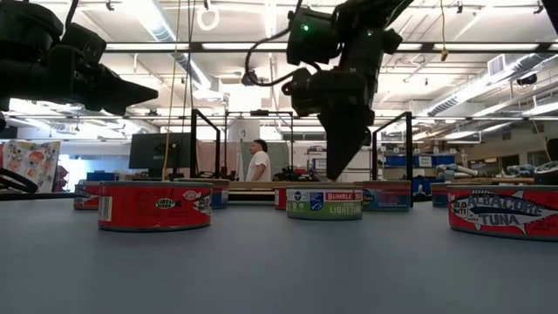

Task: Stack canned seafood by type on shelf
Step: Put the green tuna can on the shelf

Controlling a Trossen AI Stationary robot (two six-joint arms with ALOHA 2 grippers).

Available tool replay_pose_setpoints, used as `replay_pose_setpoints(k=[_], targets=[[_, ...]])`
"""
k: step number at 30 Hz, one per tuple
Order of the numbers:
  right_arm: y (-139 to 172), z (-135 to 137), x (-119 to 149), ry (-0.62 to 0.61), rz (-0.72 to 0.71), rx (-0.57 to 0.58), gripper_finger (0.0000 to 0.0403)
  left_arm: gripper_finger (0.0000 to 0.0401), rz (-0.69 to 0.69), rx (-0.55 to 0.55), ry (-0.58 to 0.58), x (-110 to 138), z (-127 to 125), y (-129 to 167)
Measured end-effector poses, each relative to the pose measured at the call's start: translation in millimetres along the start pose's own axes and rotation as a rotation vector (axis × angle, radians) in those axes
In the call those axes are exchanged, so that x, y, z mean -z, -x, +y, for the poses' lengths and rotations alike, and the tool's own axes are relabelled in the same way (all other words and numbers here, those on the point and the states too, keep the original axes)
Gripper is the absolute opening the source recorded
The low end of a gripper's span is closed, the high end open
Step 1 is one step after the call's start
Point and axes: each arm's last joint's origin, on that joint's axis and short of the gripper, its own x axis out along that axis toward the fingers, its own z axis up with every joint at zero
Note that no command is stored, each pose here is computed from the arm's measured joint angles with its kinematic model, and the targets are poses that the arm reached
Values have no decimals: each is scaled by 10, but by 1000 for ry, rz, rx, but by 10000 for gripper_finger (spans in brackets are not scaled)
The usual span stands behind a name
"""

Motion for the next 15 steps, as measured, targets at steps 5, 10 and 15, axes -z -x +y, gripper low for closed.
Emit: replay_pose_setpoints(k=[5, 10, 15], targets=[[-98, -76, 44, -15, 30, -38, 25, 5, 4, -5, -3, 4, 1, 0], [-147, -106, 79, -31, 46, -43, 38, 5, 4, -5, -4, 5, 1, 0], [-125, -116, 82, -71, 47, -41, 66, 5, 2, -5, -5, 2, 1, -1]])
